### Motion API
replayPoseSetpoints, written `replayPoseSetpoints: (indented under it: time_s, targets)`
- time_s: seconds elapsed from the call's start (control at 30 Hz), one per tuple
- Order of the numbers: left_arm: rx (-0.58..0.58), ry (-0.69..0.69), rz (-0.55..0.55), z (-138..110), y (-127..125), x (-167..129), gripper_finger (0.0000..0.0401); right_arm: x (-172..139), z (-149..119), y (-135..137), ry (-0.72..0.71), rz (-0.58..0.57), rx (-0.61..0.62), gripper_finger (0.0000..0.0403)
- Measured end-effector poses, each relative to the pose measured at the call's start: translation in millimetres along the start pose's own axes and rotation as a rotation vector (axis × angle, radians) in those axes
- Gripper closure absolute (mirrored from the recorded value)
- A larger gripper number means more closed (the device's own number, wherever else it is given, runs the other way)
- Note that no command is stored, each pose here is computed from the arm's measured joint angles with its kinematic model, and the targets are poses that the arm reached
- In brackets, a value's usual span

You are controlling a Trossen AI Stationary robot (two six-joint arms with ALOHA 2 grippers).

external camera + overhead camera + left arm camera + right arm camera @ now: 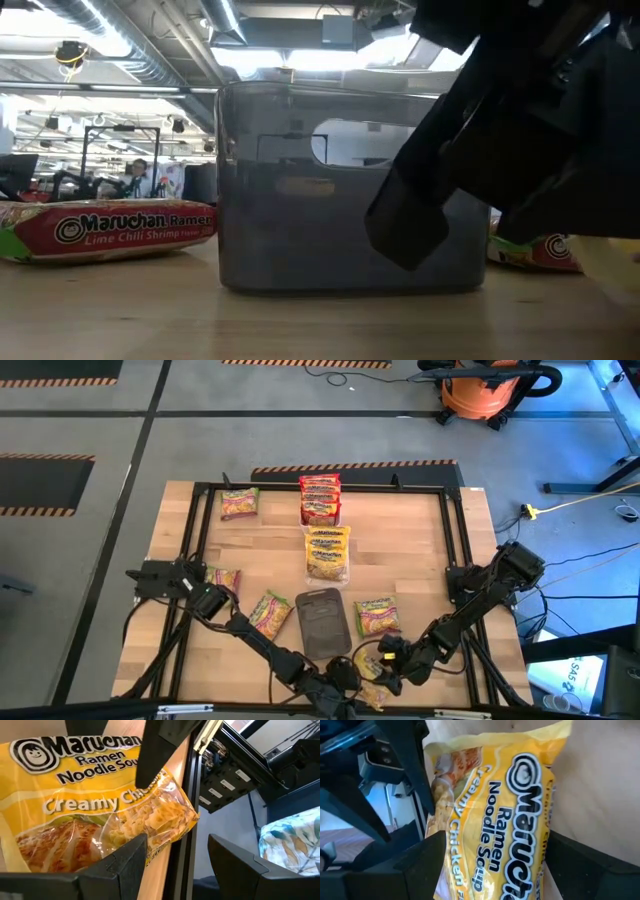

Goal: Sort Maruchan noodles
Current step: Put the yellow noodle pack into the transparent bin

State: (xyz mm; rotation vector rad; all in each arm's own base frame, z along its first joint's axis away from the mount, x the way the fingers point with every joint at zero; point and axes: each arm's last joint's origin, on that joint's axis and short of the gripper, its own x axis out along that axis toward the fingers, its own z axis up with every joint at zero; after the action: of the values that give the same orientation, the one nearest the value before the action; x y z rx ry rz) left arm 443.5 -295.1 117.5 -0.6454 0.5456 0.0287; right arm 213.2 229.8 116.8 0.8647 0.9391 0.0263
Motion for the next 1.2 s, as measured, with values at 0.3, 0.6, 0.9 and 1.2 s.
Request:
replayPoseSetpoints:
  time_s: [0.3,0.6,0.9,1.2]
  targets:
    - [0.027,-0.006,0.008,0.6,1.5,0.8,0.0194,0.3,0.3,6.3,0.015,0.084,0.008,0.0088]
    - [0.057,-0.037,0.023,2.4,4.4,3.0,0.0194,-1.2,7.0,18.6,-0.077,0.194,0.002,0.0088]
    - [0.068,-0.078,0.037,3.8,3.6,2.7,0.0194,-0.2,6.4,12.5,-0.098,0.121,-0.029,0.0173]
    - [0.137,-0.072,-0.021,4.0,-20.6,-18.0,0.0194,-3.6,3.5,15.3,-0.059,0.132,-0.180,0.0311]
